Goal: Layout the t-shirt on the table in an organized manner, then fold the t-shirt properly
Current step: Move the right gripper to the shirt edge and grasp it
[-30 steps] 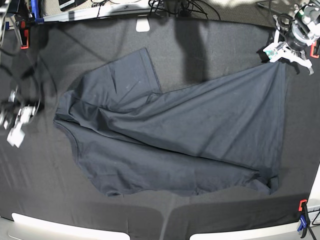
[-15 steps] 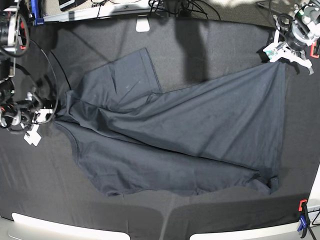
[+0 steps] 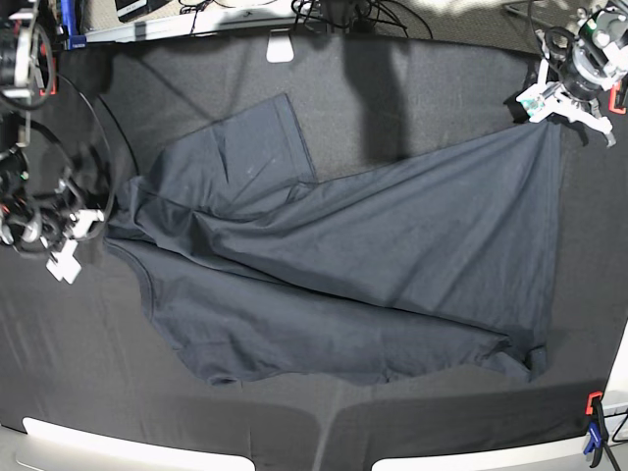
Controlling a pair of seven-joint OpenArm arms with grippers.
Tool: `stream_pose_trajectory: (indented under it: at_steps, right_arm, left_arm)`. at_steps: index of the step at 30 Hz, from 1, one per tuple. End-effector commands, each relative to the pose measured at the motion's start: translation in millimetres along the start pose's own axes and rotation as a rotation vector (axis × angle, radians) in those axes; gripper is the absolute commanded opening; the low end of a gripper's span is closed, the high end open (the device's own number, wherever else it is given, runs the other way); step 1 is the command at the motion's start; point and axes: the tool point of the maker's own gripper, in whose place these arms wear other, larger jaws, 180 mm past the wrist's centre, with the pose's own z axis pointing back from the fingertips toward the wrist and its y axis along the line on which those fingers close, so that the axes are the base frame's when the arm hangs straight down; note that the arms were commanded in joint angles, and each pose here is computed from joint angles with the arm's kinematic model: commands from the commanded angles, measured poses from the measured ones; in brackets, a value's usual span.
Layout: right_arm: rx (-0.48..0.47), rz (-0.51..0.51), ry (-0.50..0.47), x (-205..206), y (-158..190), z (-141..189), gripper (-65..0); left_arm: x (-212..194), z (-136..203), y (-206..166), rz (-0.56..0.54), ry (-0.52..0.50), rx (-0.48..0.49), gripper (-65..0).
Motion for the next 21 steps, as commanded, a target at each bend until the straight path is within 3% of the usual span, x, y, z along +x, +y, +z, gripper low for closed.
stream_pose_trajectory:
  at_steps: [1,9,15,21]
  right_arm:
    - [-0.04,0.021,-0.001,3,-13,18,-65.0]
    - [-0.103,-0.005,0.016,-13,-41,43,-65.0]
    - [-0.013,-0.028,-0.042,-2,-22,36,-65.0]
    - [0.02,-0.013,-0.039,2,-8,21,-64.8]
  left_arm:
    - [2,3,9,-0.016,-0.009,0.026,-65.0]
    - [2,3,9,-0.016,-0.01,0.026,-65.0]
    - [4,3,9,-0.016,-0.021,0.026,-65.0]
    - [4,3,9,-0.016,-0.02,0.026,-65.0]
